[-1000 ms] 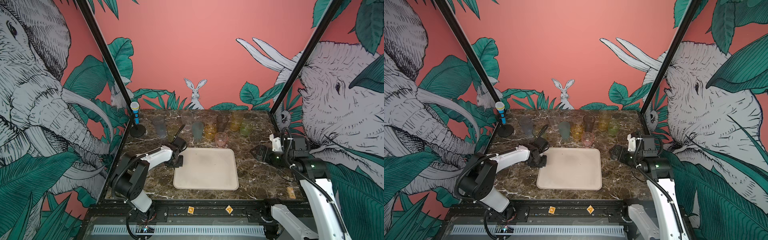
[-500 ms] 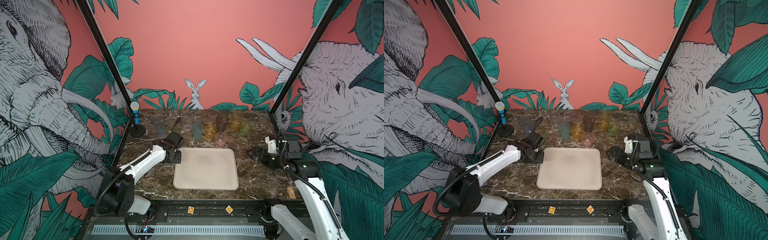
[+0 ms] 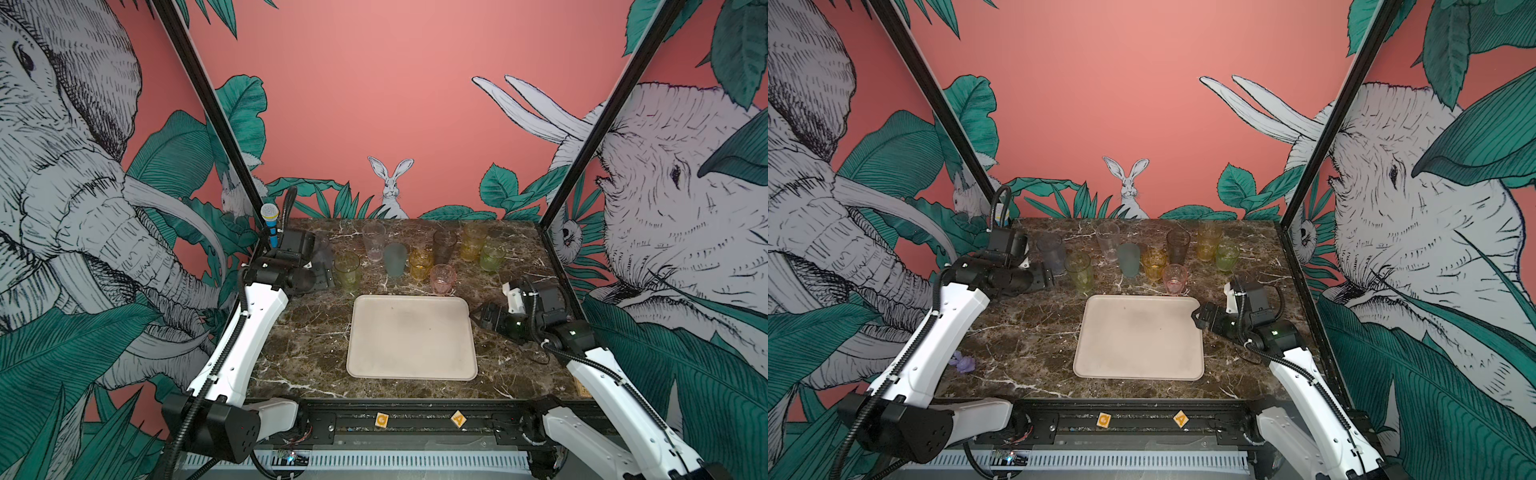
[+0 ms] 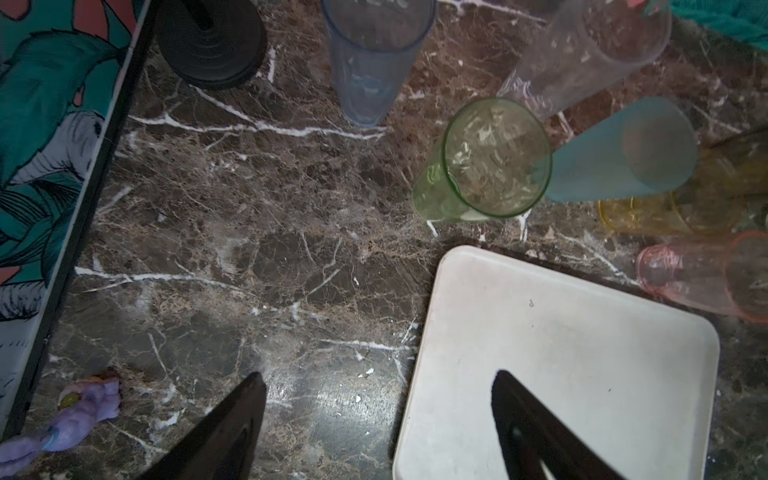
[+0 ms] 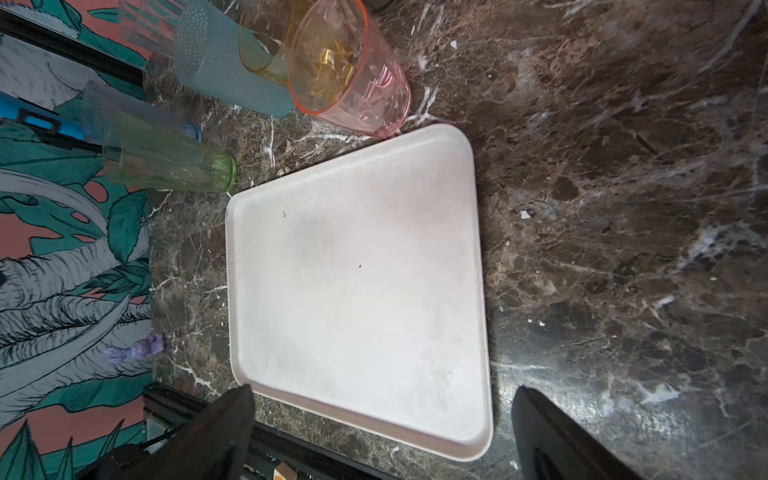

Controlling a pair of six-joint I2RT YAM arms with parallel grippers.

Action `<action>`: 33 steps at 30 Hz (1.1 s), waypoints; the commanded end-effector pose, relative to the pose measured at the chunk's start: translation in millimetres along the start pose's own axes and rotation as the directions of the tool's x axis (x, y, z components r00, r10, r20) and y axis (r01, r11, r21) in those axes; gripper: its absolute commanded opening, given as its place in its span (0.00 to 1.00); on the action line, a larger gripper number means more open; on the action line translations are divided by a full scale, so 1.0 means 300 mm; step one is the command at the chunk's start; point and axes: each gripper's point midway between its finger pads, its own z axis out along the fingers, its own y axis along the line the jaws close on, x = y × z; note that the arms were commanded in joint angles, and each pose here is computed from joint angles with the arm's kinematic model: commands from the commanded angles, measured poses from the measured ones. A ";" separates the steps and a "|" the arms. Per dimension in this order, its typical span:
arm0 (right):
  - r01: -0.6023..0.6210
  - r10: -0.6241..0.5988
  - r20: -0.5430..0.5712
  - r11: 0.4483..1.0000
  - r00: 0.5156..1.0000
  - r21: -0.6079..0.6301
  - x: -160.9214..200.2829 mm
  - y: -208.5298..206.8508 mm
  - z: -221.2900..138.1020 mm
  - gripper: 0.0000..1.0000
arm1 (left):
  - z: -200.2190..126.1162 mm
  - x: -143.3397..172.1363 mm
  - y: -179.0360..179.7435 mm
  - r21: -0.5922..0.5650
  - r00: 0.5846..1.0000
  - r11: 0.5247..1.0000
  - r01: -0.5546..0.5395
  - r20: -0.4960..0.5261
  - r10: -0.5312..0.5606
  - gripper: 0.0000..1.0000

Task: Place the glasses into the tray
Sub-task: Pick up the glass from the top-left of the table.

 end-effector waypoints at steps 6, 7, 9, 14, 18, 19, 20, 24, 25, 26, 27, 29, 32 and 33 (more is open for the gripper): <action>0.098 -0.100 0.020 0.992 0.995 0.078 0.016 0.019 0.075 0.99 | 0.036 -0.159 0.041 -0.092 1.000 0.996 0.016 0.010 -0.015 0.87; 0.115 -0.117 0.019 0.989 0.993 0.094 0.022 0.014 0.086 0.99 | 0.052 -0.182 0.044 -0.099 1.000 0.995 0.023 0.019 -0.021 0.87; 0.153 -0.156 0.022 0.982 0.987 0.115 0.028 0.007 0.103 0.98 | 0.072 -0.221 0.046 -0.096 0.999 0.995 0.029 0.043 -0.025 0.87; 0.256 -0.271 0.062 0.950 0.961 0.181 0.037 -0.016 0.122 0.99 | 0.105 -0.310 0.060 -0.066 0.992 0.996 0.058 0.116 -0.050 0.88; 0.268 -0.285 0.082 0.948 0.955 0.175 0.046 -0.027 0.141 0.99 | 0.160 -0.353 0.078 -0.035 0.988 0.995 0.097 0.123 -0.092 0.88; 0.271 -0.289 0.076 0.945 0.954 0.184 0.049 -0.035 0.148 0.99 | 0.174 -0.363 0.080 -0.038 0.991 0.996 0.082 0.112 -0.077 0.88; 0.273 -0.291 0.070 0.942 0.954 0.193 0.050 -0.041 0.151 0.99 | 0.189 -0.365 0.081 -0.047 0.994 0.997 0.066 0.094 -0.061 0.88; 0.293 -0.310 0.046 0.930 0.950 0.222 0.050 -0.055 0.166 0.99 | 0.268 -0.376 0.086 -0.067 0.999 0.997 0.042 0.025 -0.041 0.88; 0.297 -0.315 0.050 0.928 0.948 0.223 0.047 -0.054 0.167 0.99 | 0.287 -0.379 0.083 -0.065 0.999 0.997 0.034 0.011 -0.033 0.87; 0.298 -0.318 0.057 0.927 0.947 0.226 0.041 -0.053 0.167 0.99 | 0.303 -0.380 0.079 -0.064 1.000 0.998 0.028 -0.003 -0.028 0.87; 0.301 -0.323 0.064 0.925 0.944 0.230 0.035 -0.053 0.166 0.99 | 0.318 -0.382 0.080 -0.068 0.999 0.997 0.026 -0.016 -0.028 0.86; 0.309 -0.336 0.080 0.921 0.938 0.237 0.022 -0.051 0.164 0.99 | 0.342 -0.387 0.074 -0.059 0.999 0.998 0.023 -0.032 -0.025 0.85; 0.322 -0.356 0.103 0.913 0.929 0.251 0.002 -0.049 0.163 0.99 | 0.376 -0.388 0.070 -0.053 0.998 0.998 0.026 -0.051 -0.028 0.83; 0.328 -0.364 0.106 0.909 0.925 0.258 -0.004 -0.050 0.164 0.99 | 0.389 -0.383 0.067 -0.049 0.998 0.998 0.026 -0.061 -0.029 0.83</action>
